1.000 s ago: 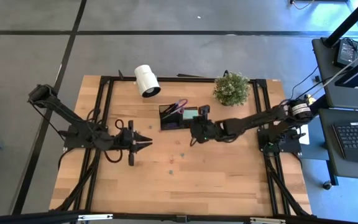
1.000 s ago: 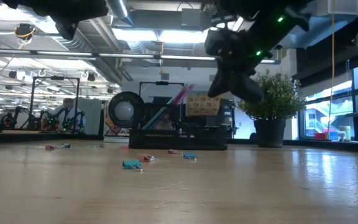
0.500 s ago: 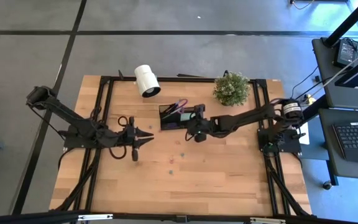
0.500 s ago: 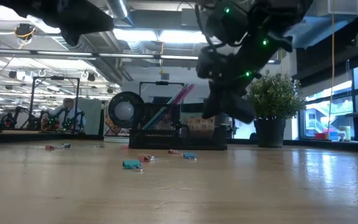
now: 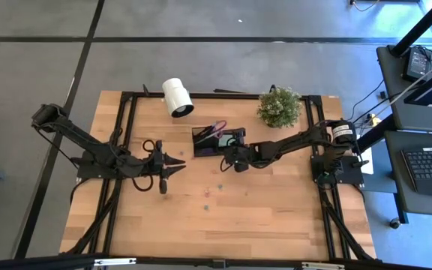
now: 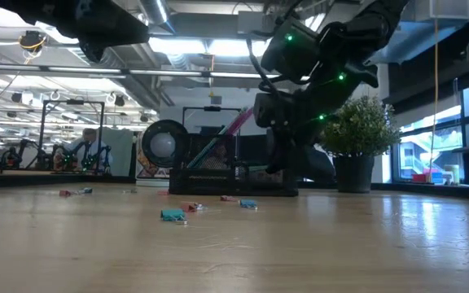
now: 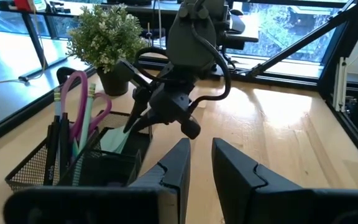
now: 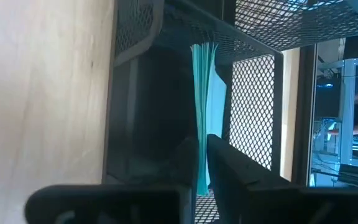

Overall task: Pick and place office supplies into organizer
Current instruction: Put the blue sticky note into the black desk organizer, then put the pink binder clip into the black desk organizer

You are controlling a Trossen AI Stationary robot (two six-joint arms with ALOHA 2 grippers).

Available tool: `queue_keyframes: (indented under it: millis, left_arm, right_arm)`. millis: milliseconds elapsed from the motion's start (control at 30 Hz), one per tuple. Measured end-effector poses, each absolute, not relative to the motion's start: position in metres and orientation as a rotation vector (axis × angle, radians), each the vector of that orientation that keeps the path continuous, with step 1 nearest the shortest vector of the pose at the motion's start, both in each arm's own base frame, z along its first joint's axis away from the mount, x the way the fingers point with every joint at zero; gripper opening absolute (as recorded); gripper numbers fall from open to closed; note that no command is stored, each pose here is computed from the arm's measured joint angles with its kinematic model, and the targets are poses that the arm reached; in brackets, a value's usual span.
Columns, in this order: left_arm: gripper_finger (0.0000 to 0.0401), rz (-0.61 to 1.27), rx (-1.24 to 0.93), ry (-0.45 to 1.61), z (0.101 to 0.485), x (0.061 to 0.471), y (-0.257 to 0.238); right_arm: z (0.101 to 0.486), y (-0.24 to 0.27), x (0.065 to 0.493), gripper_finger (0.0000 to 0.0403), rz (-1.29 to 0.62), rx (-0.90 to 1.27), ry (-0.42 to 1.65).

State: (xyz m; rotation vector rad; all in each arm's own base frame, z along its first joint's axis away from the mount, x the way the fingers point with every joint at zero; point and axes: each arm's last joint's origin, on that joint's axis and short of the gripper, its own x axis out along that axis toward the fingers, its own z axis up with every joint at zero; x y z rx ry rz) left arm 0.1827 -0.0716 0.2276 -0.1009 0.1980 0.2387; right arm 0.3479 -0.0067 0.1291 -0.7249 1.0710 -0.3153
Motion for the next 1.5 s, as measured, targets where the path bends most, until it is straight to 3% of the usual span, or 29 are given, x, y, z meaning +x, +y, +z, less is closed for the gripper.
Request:
queue_keyframes:
  millis: [767, 1500]
  left_arm:
    - [0.0061, 0.238, -0.103, 0.197, 0.228, 0.183, -0.072]
    - [0.0061, 0.24, -0.095, 0.209, 0.227, 0.183, -0.072]
  right_arm:
    - [0.131, -0.007, 0.349, 0.0139, -0.349, -0.735, 1.063]
    - [0.142, -0.006, 0.348, 0.0114, -0.313, -0.705, 1.032]
